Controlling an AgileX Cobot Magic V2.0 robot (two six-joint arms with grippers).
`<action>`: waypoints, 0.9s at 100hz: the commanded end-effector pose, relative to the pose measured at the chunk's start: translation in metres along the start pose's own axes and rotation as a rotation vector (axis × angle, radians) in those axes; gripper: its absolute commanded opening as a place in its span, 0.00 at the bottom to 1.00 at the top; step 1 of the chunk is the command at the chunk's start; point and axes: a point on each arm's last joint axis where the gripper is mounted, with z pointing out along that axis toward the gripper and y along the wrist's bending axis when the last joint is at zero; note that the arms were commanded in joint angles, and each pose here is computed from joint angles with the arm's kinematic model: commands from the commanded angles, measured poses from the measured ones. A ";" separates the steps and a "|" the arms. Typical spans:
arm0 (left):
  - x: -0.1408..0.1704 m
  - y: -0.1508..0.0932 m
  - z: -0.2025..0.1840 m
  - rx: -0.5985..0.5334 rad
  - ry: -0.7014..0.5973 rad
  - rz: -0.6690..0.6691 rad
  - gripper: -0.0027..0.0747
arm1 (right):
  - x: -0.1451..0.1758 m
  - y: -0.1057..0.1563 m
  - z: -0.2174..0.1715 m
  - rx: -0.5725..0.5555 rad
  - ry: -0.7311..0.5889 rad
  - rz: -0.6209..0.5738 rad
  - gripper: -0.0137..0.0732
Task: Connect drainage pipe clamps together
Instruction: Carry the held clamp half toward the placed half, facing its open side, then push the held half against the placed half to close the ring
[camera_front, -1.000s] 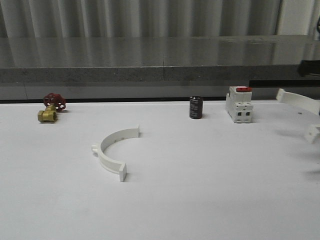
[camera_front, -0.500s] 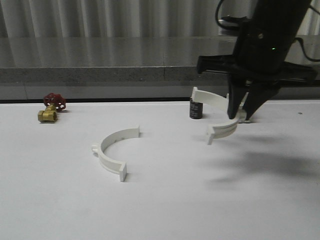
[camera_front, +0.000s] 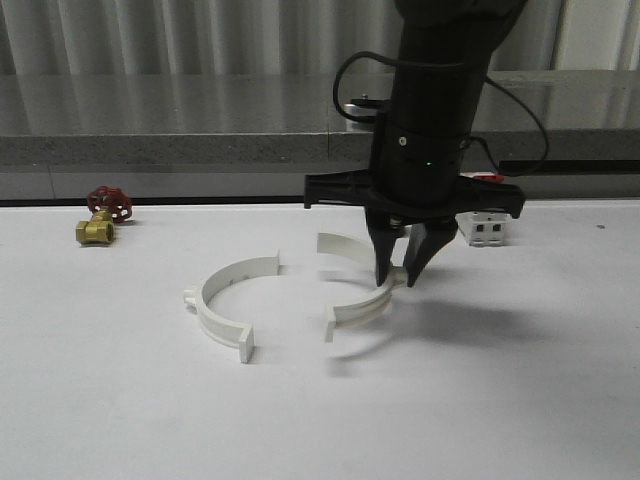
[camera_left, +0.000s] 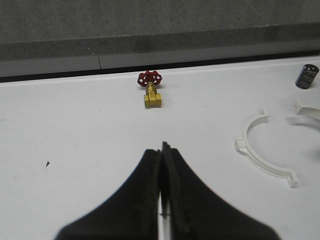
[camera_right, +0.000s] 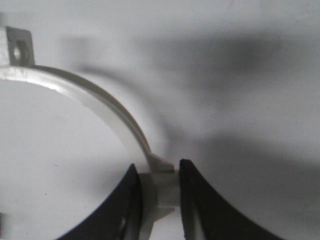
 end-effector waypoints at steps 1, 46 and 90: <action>-0.014 0.000 -0.004 -0.001 -0.097 -0.006 0.01 | -0.013 0.009 -0.023 -0.041 -0.093 -0.010 0.26; -0.014 0.000 -0.004 -0.001 -0.097 -0.006 0.01 | -0.021 0.029 -0.011 -0.057 -0.099 -0.003 0.26; -0.014 0.000 -0.004 -0.001 -0.097 -0.006 0.01 | -0.019 0.036 -0.005 -0.065 -0.086 0.010 0.26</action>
